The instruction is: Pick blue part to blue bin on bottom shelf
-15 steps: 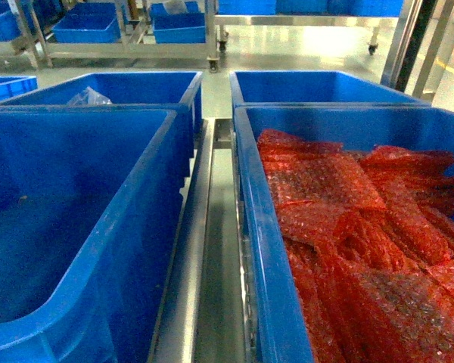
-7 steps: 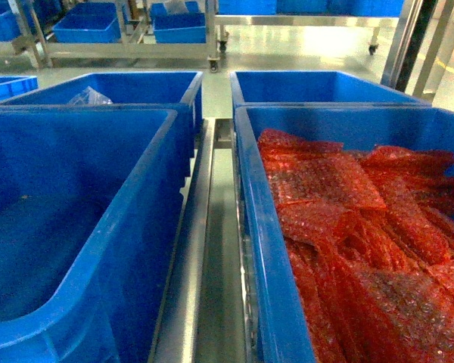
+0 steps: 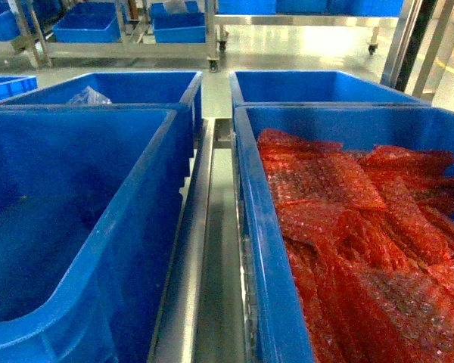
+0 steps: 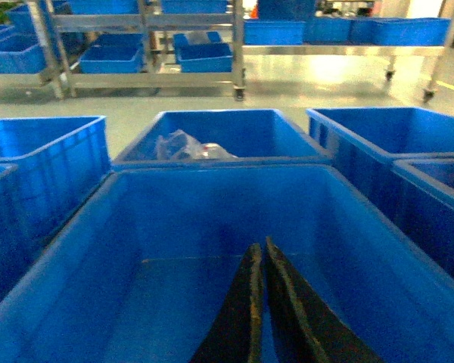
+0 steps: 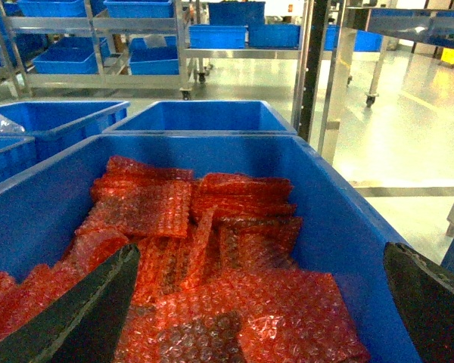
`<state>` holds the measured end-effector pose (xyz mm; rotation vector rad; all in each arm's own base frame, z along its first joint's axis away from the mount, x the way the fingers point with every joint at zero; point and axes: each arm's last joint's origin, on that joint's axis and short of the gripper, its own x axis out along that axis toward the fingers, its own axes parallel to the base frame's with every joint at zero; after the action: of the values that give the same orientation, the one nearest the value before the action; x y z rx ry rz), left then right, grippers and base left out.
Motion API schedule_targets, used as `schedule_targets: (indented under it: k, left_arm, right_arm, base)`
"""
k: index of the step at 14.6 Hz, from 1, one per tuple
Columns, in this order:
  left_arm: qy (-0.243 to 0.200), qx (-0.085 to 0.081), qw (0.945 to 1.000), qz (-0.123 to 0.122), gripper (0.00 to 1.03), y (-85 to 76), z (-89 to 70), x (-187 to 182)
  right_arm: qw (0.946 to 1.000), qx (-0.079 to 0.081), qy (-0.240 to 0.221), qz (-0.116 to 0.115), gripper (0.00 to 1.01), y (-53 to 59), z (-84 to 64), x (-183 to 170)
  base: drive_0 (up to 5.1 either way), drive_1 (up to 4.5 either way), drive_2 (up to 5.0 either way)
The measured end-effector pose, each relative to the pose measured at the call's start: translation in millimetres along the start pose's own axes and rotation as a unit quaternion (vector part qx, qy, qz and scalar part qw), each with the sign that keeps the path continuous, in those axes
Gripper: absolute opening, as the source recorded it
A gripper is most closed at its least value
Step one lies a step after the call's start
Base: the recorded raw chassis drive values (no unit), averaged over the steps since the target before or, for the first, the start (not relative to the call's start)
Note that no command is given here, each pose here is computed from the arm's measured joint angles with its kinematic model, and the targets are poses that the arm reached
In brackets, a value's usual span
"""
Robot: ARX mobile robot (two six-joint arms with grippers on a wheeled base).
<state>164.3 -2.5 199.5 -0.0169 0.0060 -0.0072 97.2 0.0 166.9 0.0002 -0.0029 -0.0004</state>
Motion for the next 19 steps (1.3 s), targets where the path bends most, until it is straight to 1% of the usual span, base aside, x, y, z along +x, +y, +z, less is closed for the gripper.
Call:
schedule_targets:
  k: [1, 3, 7, 9, 10, 11, 12, 13, 15, 19]
  left_arm:
    - [-0.003, 0.000, 0.9999, 0.013, 0.02, 3.9, -3.1, -6]
    - [0.003, 0.000, 1.0000, 0.002, 0.02, 2.2, -12.5, -15]
    - [0.002, 0.000, 1.0000, 0.003, 0.02, 2.5, -22.0, -30]
    - [-0.001, 0.000, 1.0000, 0.003, 0.02, 2.5, -23.9, -36]
    - [-0.015, 0.000, 0.9999, 0.003, 0.02, 2.6, -28.7, -39]
    - [-0.003, 0.000, 1.0000, 0.003, 0.02, 2.6, -31.0, -40]
    - [-0.002, 0.000, 1.0000, 0.003, 0.02, 2.6, -31.0, -43]
    - [-0.012, 0.000, 0.9999, 0.003, 0.02, 2.5, -29.1, -45]
    - [-0.006, 0.000, 1.0000, 0.003, 0.02, 2.5, -30.2, -48]
    - [-0.009, 0.000, 1.0000, 0.003, 0.02, 2.5, -30.1, -55]
  right_arm:
    - [1.0000, 0.000, 0.000, 0.000, 0.98, 0.0, 0.0, 0]
    - [1.0000, 0.000, 0.000, 0.000, 0.98, 0.0, 0.0, 0]
    - [1.0000, 0.000, 0.000, 0.000, 0.98, 0.0, 0.0, 0]
    - [1.0000, 0.000, 0.000, 0.000, 0.98, 0.0, 0.0, 0]
    - [1.0000, 0.000, 0.000, 0.000, 0.98, 0.0, 0.0, 0]
    - [1.0000, 0.000, 0.000, 0.000, 0.98, 0.0, 0.0, 0]
    - [1.0000, 0.000, 0.000, 0.000, 0.98, 0.0, 0.0, 0]
    - [1.0000, 0.000, 0.000, 0.000, 0.98, 0.0, 0.0, 0]
    - [1.0000, 0.000, 0.000, 0.000, 0.98, 0.0, 0.0, 0]
    - [1.0000, 0.000, 0.000, 0.000, 0.98, 0.0, 0.0, 0]
  base:
    - [0.0, 0.00, 0.0]
    - [0.0, 0.00, 0.0]
    - [0.0, 0.00, 0.0]
    - [0.0, 0.00, 0.0]
    - [0.0, 0.00, 0.0]
    - [0.0, 0.00, 0.0]
    - [0.0, 0.00, 0.0]
    - [0.0, 0.00, 0.0]
    - [0.0, 0.00, 0.0]
    - [0.0, 0.00, 0.0]
